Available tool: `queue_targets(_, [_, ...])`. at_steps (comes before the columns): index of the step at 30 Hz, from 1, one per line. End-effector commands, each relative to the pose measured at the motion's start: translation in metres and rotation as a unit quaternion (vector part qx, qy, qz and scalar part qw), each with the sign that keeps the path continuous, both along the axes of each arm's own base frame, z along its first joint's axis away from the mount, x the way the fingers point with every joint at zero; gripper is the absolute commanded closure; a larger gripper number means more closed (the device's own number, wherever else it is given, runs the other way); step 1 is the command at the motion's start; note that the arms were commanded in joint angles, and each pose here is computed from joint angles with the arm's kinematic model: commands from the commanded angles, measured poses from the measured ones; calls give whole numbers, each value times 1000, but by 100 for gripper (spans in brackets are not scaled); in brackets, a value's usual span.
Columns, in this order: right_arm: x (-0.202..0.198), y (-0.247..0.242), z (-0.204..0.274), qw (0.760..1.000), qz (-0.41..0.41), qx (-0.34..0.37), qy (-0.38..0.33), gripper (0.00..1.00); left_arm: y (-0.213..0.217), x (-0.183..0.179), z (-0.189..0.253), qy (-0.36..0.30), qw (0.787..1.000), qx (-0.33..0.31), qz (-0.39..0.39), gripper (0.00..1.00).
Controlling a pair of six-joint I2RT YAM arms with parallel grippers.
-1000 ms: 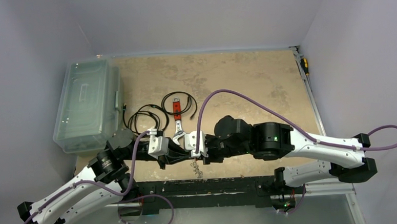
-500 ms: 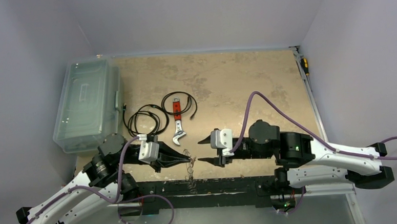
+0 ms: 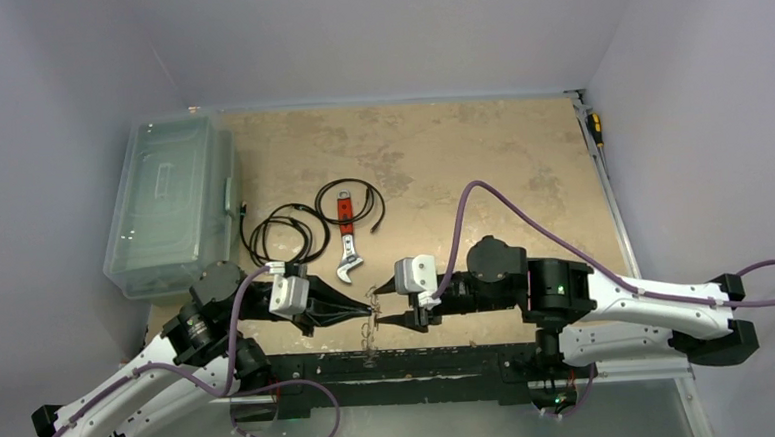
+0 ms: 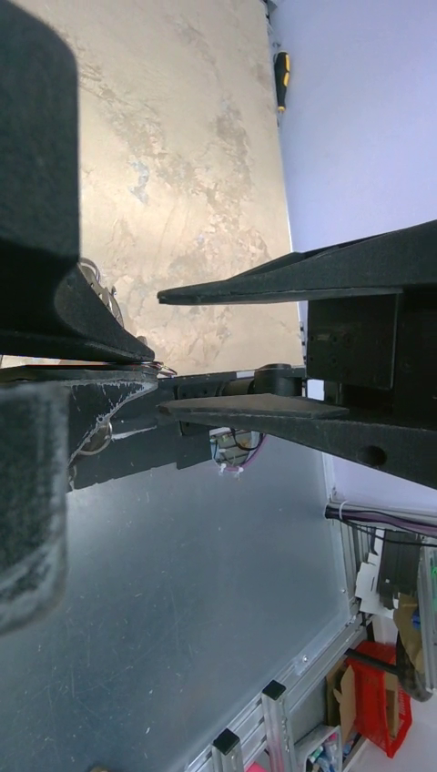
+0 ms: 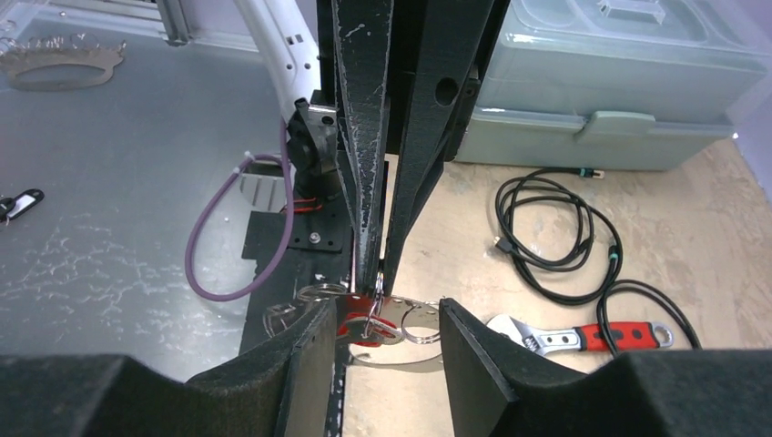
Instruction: Put the keys on the keyring
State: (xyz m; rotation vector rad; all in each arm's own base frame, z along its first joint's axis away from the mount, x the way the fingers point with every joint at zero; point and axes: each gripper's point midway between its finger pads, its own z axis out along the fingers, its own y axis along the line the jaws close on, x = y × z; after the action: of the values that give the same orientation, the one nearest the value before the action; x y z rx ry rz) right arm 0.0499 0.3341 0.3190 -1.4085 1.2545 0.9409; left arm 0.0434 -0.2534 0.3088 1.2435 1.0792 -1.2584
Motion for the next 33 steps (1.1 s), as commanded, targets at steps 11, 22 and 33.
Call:
queue_targets(11, [2, 7, 1, 1000, -12, 7, 20, 59, 3, 3, 16, -14, 999, -34, 16, 100])
queue_targets(22, [5, 2, -1, 999, -27, 2, 22, 64, 3, 5, 9, -6, 1000, -19, 21, 100])
queue_targets(33, [1, 2, -8, 999, -15, -11, 28, 93, 4, 6, 9, -7, 999, -20, 24, 100])
